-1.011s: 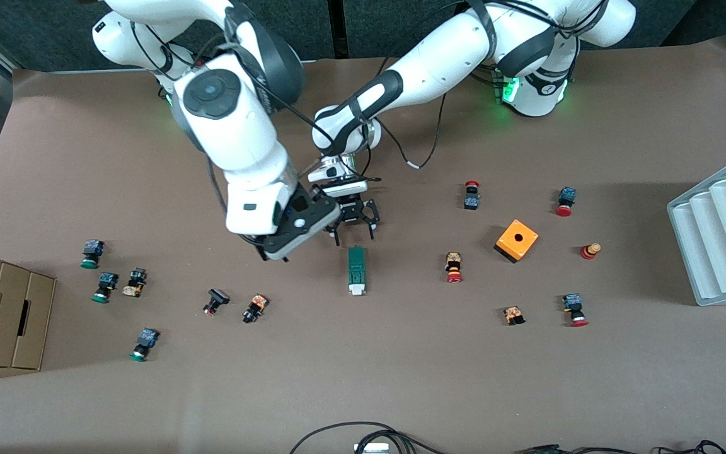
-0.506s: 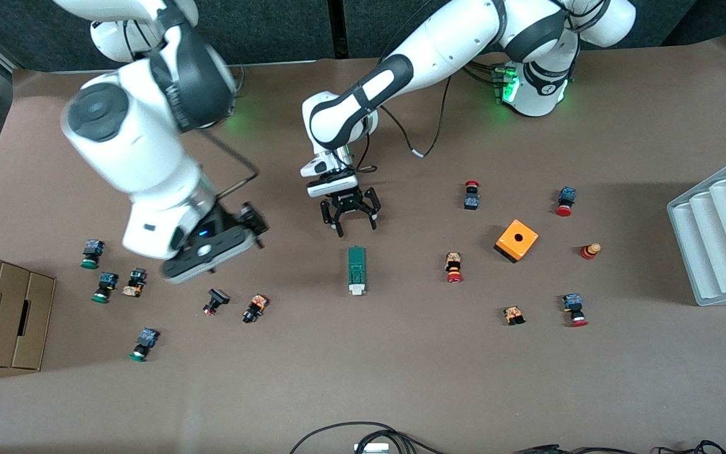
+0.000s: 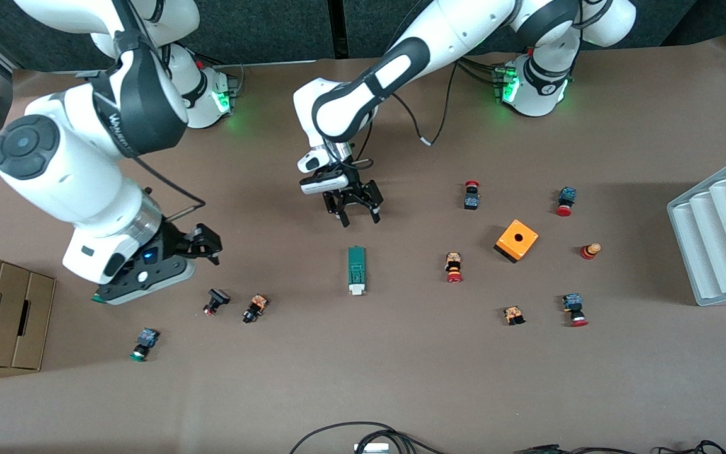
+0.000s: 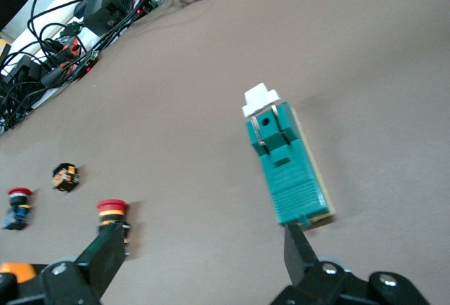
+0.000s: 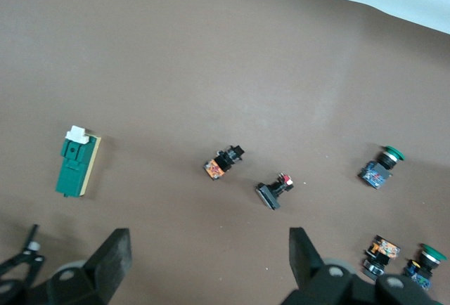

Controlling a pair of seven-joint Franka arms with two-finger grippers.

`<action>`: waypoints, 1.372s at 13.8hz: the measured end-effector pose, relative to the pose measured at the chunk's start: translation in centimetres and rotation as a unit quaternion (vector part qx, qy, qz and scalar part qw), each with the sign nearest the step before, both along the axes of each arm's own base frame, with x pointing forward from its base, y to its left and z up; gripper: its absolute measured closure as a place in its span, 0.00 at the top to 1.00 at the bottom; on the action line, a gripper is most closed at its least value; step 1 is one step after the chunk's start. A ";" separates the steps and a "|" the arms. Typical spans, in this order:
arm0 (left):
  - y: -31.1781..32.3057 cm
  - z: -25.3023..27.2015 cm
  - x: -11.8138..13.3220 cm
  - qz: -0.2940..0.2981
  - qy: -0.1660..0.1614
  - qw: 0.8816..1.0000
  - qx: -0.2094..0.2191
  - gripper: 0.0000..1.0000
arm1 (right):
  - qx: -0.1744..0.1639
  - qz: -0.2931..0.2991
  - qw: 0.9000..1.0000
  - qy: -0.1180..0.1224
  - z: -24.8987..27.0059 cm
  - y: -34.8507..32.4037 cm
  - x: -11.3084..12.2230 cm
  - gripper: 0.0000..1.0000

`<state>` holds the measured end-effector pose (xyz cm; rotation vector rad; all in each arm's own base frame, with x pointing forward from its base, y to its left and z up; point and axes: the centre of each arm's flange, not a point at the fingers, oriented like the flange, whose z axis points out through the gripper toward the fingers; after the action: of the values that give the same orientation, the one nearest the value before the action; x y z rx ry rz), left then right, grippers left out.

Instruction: Close load switch with both arms

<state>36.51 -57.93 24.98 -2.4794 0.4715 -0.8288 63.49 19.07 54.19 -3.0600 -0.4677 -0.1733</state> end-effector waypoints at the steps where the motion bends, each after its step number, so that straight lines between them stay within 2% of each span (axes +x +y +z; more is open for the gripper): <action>1: 0.7 1.4 1.1 -0.007 0.024 1.000 0.012 1.00 | 0.000 -0.005 1.000 0.001 0.0 -0.6 0.2 1.00; 4: 2.6 5.7 3.5 -0.025 0.090 0.995 0.029 1.00 | -0.005 -0.042 0.999 0.024 0.1 -5.5 0.6 1.00; 9: 7.2 11.1 8.0 -0.027 0.198 0.980 0.005 1.00 | -0.002 -0.138 0.989 0.057 2.6 -19.0 -0.4 1.00; 11: 10.0 13.9 10.8 -0.034 0.251 0.967 -0.027 1.00 | 0.002 -0.161 0.985 0.058 3.0 -21.9 -0.8 1.00; 14: 16.1 18.0 15.7 -0.033 0.317 0.942 -0.106 1.00 | 0.003 -0.169 0.984 0.060 3.0 -22.9 -0.9 1.00; 17: 22.7 21.1 19.0 0.005 0.350 0.922 -0.164 1.00 | 0.003 -0.171 0.983 0.064 2.7 -22.8 -0.9 1.00; 19: 26.3 23.1 19.9 0.036 0.352 0.919 -0.176 1.00 | 0.002 -0.173 0.983 0.066 2.6 -22.8 -1.0 1.00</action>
<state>56.42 -31.63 48.10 -3.0792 0.4908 0.0593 62.53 -3.75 56.74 -3.0949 0.0748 0.0210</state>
